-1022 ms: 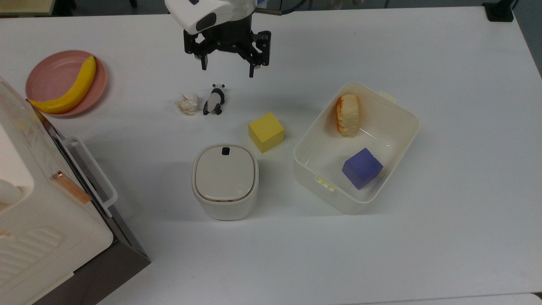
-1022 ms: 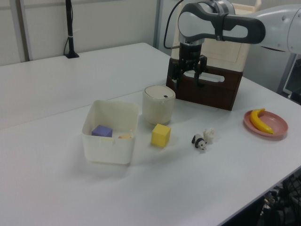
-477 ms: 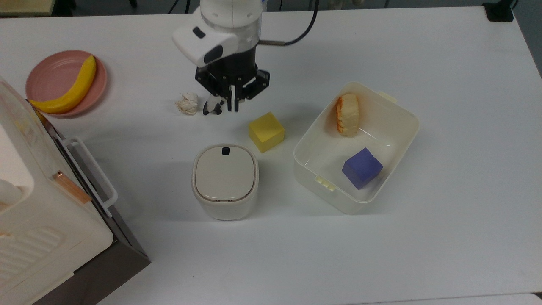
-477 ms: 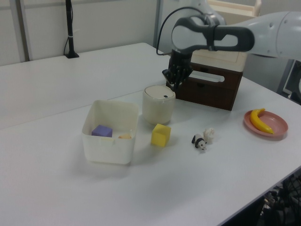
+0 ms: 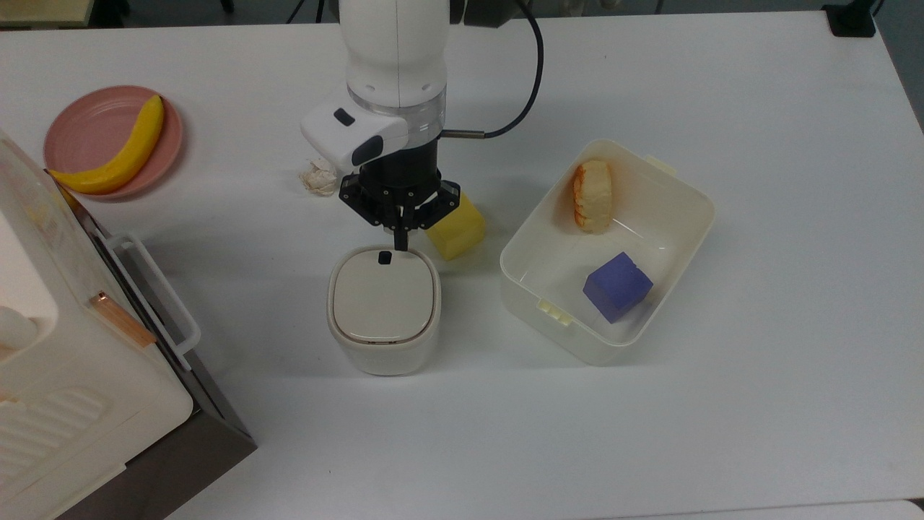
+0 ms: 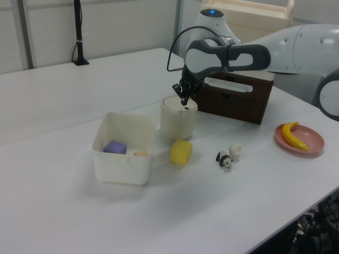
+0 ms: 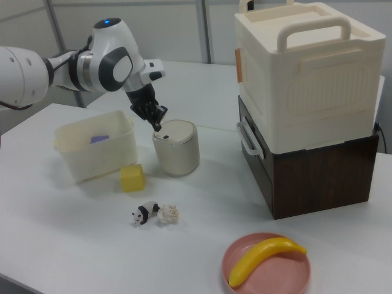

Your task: Open the trash can

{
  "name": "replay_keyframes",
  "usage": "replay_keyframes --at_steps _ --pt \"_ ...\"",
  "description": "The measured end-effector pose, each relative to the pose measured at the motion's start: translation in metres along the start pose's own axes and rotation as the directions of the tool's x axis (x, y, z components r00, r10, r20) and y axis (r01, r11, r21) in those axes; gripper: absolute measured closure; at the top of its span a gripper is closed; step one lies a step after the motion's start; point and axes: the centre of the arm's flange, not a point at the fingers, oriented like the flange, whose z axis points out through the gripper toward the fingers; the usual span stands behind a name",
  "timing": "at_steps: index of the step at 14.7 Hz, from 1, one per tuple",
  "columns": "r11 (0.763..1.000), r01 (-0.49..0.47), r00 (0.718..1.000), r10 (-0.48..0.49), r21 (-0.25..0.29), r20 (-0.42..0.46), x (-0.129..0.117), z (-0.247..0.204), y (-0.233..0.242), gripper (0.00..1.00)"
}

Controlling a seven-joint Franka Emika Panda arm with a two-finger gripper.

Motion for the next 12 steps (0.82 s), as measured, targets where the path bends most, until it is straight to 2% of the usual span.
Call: replay_keyframes --at_steps 3,4,9,11,12 --pt "1.000 0.008 1.000 -0.008 -0.006 0.008 0.003 0.024 -0.001 0.99" --pt "1.000 0.018 1.000 -0.018 -0.014 -0.016 0.006 0.028 -0.002 0.99" --pt "0.998 0.044 0.998 -0.046 -0.042 -0.051 0.012 0.029 -0.002 0.99" --pt "1.000 0.003 0.998 -0.005 -0.025 -0.068 0.017 0.017 0.009 0.99" --pt "0.999 -0.040 0.999 0.040 0.002 -0.034 0.015 0.004 0.019 0.99"
